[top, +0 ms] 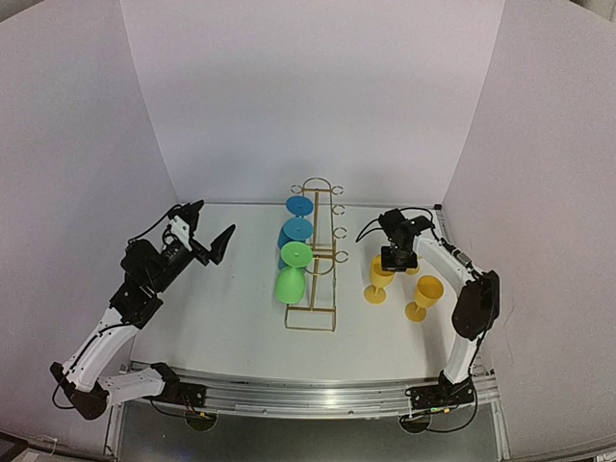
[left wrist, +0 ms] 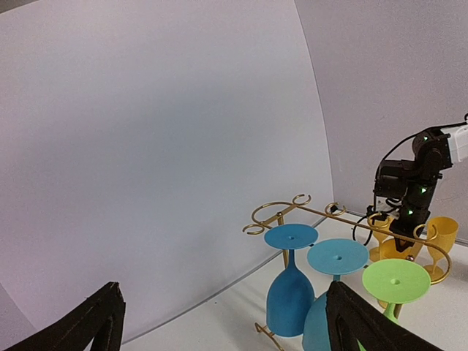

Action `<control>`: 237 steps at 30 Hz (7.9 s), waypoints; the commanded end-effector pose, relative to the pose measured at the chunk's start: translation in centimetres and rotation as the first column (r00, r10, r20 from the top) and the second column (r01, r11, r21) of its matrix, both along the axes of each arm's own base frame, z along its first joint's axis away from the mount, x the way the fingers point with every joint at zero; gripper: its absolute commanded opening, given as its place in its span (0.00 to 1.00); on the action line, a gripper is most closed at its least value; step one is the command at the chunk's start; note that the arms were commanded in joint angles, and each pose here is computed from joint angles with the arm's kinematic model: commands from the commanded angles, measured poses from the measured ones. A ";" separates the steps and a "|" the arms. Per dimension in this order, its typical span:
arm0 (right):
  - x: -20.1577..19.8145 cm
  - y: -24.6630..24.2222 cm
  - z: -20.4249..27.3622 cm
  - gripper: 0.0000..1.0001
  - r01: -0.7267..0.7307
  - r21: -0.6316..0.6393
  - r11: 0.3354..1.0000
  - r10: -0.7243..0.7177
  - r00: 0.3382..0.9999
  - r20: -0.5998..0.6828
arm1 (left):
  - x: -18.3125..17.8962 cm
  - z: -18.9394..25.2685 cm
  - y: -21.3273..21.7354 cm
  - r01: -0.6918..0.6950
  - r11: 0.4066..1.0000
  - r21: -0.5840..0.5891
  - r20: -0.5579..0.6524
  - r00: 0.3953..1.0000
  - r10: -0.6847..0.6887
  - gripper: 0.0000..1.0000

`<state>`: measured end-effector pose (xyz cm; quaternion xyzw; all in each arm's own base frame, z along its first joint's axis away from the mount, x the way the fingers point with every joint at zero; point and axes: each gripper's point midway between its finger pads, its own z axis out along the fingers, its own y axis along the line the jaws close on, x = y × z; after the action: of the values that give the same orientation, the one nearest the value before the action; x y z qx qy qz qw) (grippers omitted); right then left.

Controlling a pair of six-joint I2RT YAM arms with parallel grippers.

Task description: Take the wine glass off the wine glass rack

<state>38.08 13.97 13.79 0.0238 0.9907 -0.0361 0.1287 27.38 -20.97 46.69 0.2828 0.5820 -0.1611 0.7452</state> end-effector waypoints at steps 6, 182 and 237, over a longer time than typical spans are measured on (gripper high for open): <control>0.0 -0.6 0.9 0.21 0.014 -0.001 1.000 -0.014 0.999 0.047 | -0.5 1.2 0.1 0.014 1.000 -0.017 0.056 0.998 -0.013 0.94; -2.9 0.8 15.0 0.76 -0.020 0.260 0.965 -0.048 0.966 0.255 | 0.2 -8.9 -12.3 0.136 0.803 -0.580 -0.814 -0.058 -0.578 0.00; -2.6 2.8 18.8 0.74 -0.067 0.378 0.923 -0.051 0.954 0.295 | -2.0 -9.6 -4.0 0.330 0.904 -0.273 -0.859 0.339 -0.383 0.00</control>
<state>35.40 16.28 31.67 0.0471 0.9511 0.1452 0.2685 26.68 -26.51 36.22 0.1972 0.8142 -0.5022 0.2141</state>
